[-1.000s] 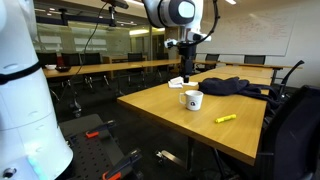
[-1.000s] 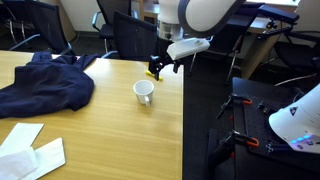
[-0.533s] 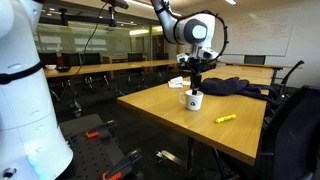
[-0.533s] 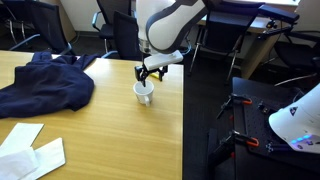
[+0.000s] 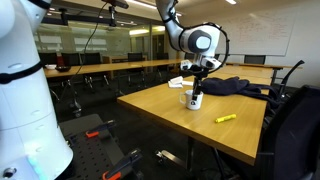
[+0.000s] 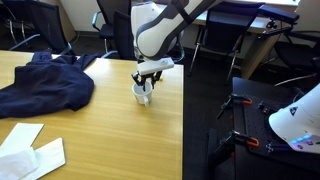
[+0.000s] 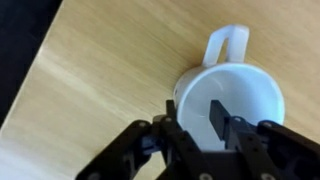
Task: Move the white mug cup slightly to left.
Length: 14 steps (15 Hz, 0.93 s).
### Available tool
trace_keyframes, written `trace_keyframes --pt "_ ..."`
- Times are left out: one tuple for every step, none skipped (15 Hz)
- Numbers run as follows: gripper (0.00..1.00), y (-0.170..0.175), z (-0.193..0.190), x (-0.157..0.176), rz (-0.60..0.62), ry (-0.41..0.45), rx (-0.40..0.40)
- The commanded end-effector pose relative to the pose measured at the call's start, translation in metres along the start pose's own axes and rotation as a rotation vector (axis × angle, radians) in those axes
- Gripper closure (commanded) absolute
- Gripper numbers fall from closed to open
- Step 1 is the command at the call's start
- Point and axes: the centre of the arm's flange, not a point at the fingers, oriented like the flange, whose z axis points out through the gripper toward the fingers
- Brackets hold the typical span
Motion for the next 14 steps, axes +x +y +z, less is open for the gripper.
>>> trace_keyframes --pt "0.88 -0.002 -0.005 0.004 -0.004 0.004 -0.006" --pt "0.96 -0.001 -0.007 0.003 -0.006 0.013 -0.002" --pt "0.99 -0.001 -0.009 0.001 -0.009 0.018 0.000" --pt "1.00 -0.002 -0.011 -0.002 -0.018 0.020 0.010" --pt "0.99 -0.006 -0.016 -0.008 -0.036 0.033 0.019" --pt "0.98 -0.010 -0.018 -0.016 -0.062 0.032 0.026" --pt "0.97 -0.015 -0.018 -0.025 -0.101 0.031 0.031" --pt "0.97 -0.020 -0.019 -0.034 -0.128 0.028 0.037" --pt "0.97 -0.026 -0.018 -0.046 -0.171 0.023 0.045" --pt "0.97 -0.032 -0.019 -0.057 -0.204 0.019 0.049" --pt "0.97 -0.037 -0.018 -0.070 -0.232 0.013 0.060" --pt "0.97 -0.042 -0.018 -0.082 -0.264 0.006 0.073" --pt "0.97 -0.045 -0.018 -0.092 -0.300 -0.007 0.087" --pt "0.97 -0.046 -0.016 -0.100 -0.332 -0.025 0.103"
